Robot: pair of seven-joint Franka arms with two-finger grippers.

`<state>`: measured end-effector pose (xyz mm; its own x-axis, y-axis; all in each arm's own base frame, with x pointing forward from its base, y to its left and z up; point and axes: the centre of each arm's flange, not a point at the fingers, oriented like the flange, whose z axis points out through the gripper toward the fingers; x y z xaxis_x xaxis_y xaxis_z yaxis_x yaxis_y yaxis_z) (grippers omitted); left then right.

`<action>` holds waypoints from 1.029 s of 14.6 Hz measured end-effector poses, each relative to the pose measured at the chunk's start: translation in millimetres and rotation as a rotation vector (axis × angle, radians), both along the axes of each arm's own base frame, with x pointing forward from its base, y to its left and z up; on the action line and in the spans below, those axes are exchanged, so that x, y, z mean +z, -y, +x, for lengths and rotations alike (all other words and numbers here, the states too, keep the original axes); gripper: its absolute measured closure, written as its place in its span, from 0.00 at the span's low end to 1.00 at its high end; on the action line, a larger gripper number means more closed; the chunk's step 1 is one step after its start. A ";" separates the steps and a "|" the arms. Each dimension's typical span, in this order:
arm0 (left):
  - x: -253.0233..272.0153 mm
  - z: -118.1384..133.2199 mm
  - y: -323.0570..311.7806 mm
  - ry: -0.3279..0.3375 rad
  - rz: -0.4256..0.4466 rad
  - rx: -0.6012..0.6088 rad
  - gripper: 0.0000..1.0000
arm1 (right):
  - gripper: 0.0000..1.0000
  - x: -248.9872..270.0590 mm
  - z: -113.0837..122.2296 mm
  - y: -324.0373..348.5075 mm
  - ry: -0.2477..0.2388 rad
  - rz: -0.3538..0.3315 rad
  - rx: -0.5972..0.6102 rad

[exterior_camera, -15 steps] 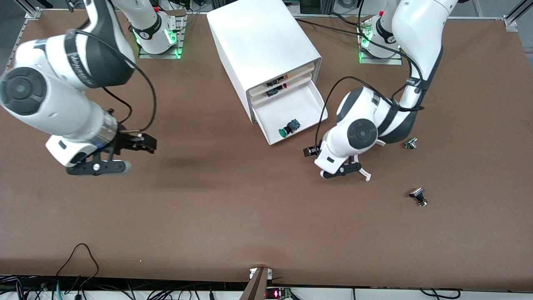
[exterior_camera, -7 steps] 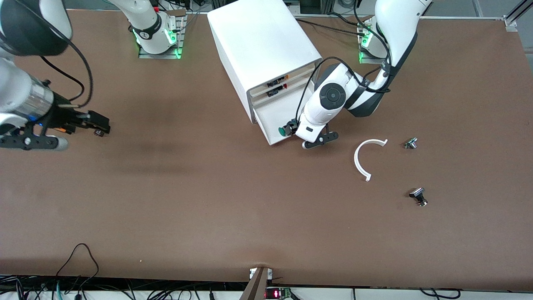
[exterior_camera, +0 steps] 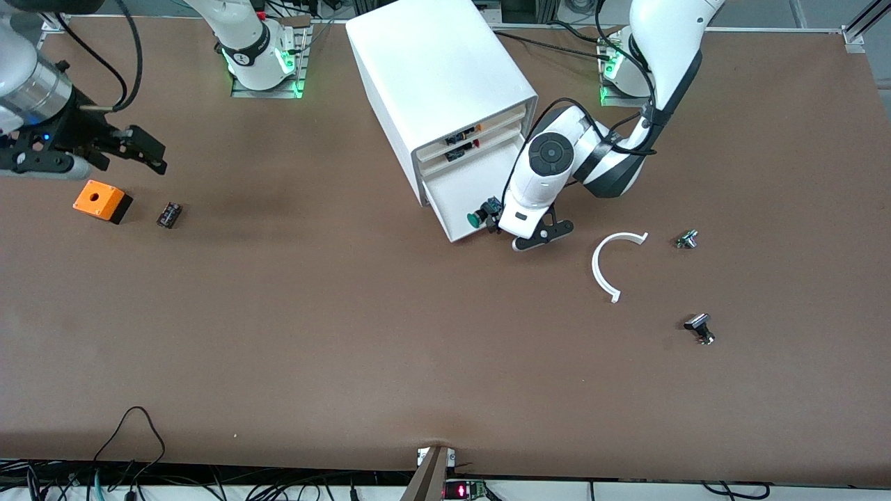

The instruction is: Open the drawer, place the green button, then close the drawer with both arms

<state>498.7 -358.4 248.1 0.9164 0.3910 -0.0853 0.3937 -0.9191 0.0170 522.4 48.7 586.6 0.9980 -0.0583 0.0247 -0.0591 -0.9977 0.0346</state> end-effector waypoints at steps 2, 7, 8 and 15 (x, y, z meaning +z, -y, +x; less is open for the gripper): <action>-1.7 -2.3 0.6 -0.004 0.003 0.007 0.11 | 0.00 3.9 -7.1 -3.9 0.014 -0.034 0.012; -4.8 -15.9 13.8 -0.012 0.007 -0.017 0.10 | 0.00 -1.2 -2.8 -8.3 0.021 -0.039 0.018; -5.4 -22.6 21.3 -0.014 0.008 -0.031 0.07 | 0.00 -1.6 -1.2 -8.6 0.025 -0.033 0.017; -11.8 -72.4 61.5 -0.065 0.023 -0.120 0.04 | 0.00 -16.3 27.5 -8.3 0.004 0.020 0.003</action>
<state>426.4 -419.9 236.3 0.9495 0.2814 -0.1385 0.2805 -0.9595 -0.0265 549.9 57.1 570.3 0.9981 -0.0555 0.0272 -0.0559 -0.9983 0.0142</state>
